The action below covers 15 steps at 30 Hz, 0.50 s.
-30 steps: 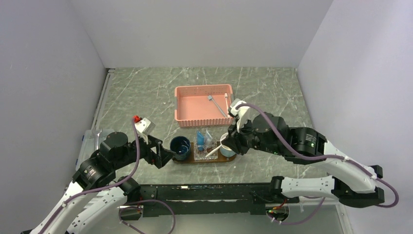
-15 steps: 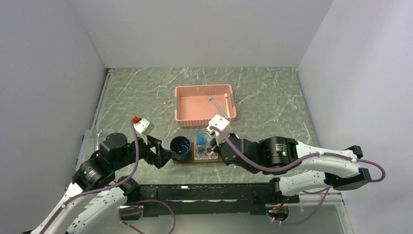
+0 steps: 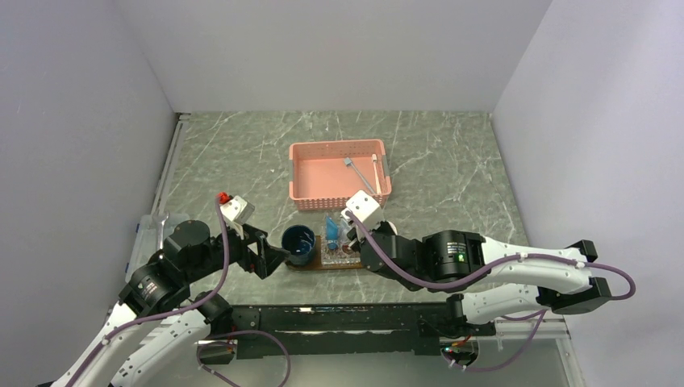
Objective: Prepare toiletry sets of a toothbrush and toothpaste on the tray
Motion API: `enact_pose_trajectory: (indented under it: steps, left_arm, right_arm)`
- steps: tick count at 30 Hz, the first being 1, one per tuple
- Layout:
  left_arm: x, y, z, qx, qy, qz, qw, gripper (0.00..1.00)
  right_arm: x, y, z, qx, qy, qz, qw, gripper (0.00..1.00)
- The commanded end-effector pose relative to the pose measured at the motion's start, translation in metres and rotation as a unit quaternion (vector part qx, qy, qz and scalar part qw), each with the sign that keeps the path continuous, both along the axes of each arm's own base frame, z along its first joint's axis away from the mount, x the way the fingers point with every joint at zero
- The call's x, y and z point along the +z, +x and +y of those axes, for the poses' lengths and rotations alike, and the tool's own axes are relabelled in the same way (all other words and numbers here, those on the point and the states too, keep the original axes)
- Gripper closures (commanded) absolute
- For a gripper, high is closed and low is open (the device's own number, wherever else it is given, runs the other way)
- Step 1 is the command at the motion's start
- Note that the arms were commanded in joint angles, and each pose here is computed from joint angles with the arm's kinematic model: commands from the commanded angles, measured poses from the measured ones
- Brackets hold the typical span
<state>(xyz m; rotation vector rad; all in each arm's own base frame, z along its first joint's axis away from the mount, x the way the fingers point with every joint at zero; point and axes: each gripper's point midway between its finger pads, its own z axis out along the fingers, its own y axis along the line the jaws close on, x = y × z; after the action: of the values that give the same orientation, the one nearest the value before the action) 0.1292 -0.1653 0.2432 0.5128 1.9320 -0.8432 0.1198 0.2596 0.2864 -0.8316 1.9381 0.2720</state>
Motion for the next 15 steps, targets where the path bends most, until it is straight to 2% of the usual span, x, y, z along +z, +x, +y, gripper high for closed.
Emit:
enact_pose_trajectory:
  steps: [1,15]
  left_arm:
    - [0.010,0.005,-0.001,0.007,-0.013,-0.020,1.000,0.04]
    - [0.010,0.006,-0.001,0.007,-0.014,-0.021,1.000,0.04]
  right_arm:
    - [0.011,0.005,0.006,-0.011,0.034,-0.014,0.999,1.00]
    - [-0.008,0.018,0.010,-0.014,0.042,-0.002,0.999,1.00]
